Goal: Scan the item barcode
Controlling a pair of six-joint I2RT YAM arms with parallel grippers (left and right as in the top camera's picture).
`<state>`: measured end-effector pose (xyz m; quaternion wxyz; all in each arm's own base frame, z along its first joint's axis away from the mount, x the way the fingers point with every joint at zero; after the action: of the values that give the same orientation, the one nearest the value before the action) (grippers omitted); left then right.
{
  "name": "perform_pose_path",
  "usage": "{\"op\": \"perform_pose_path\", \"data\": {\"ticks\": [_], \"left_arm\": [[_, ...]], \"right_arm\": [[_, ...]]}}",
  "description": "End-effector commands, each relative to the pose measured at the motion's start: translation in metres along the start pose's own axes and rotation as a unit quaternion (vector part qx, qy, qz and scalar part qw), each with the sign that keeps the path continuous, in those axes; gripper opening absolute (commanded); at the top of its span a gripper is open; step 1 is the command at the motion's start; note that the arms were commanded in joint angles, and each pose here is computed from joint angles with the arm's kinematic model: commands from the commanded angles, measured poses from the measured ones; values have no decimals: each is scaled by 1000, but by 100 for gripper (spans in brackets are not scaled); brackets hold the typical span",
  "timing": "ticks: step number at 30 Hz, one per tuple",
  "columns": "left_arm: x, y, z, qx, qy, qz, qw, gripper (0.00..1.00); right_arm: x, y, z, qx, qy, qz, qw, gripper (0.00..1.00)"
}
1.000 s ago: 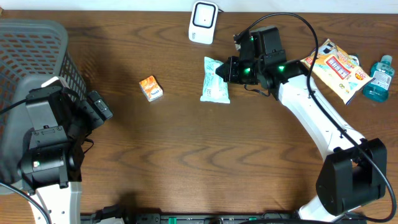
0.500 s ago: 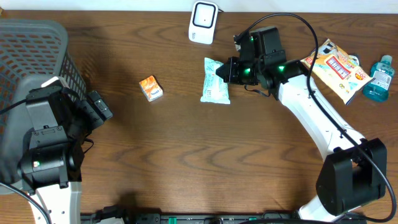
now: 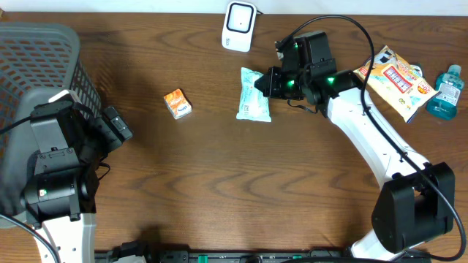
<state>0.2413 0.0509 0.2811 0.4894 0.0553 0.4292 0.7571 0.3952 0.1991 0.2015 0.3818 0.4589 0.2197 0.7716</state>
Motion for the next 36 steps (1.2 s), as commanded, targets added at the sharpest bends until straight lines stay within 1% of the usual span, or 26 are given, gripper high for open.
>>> {"op": "perform_pose_path", "data": {"ticks": [1,6,9,11,14,15,17,19,24,29,33,35,36], "left_arm": [[2,1,3,-5,7,7,1000,98],[2,1,3,-5,7,7,1000,98],[2,1,3,-5,7,7,1000,98],[2,1,3,-5,7,7,1000,98],[2,1,3,-5,7,7,1000,98],[2,1,3,-5,7,7,1000,98],[2,1,3,-5,7,7,1000,98],[2,1,3,-5,7,7,1000,98],[2,1,3,-5,7,7,1000,98],[2,1,3,-5,7,7,1000,98],[2,1,3,-5,7,7,1000,98],[2,1,3,-5,7,7,1000,98],[2,1,3,-5,7,7,1000,98]], "right_arm": [[-12,3,3,-13,6,-59,998,1],[-48,11,-7,-6,-8,-199,980,1],[-70,23,-13,-2,-8,-294,956,1],[-86,35,-15,-6,-3,-368,930,1],[-106,59,-14,-19,12,-480,877,1],[-110,66,-13,-25,17,-508,861,1],[-114,76,-9,-30,37,-544,837,1],[-116,79,-8,-29,48,-556,829,1],[-124,75,-19,-7,57,-567,822,1],[-144,68,-38,25,73,-608,790,1],[-157,46,-52,75,96,-610,783,1],[-157,36,-58,92,104,-600,788,4],[-154,28,-62,102,110,-585,797,6]]}}
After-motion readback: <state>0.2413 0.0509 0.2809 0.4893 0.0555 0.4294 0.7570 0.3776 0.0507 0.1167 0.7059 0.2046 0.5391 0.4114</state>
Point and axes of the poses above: each gripper's point midway between its finger pads, its own y axis back along the fingers, its own x axis along the line the jaws close on, z = x × y, the point moved 5 cm from there along y, back along the fingers, and after that the axes turned 8 degrees about y, right-handed, at the moved point
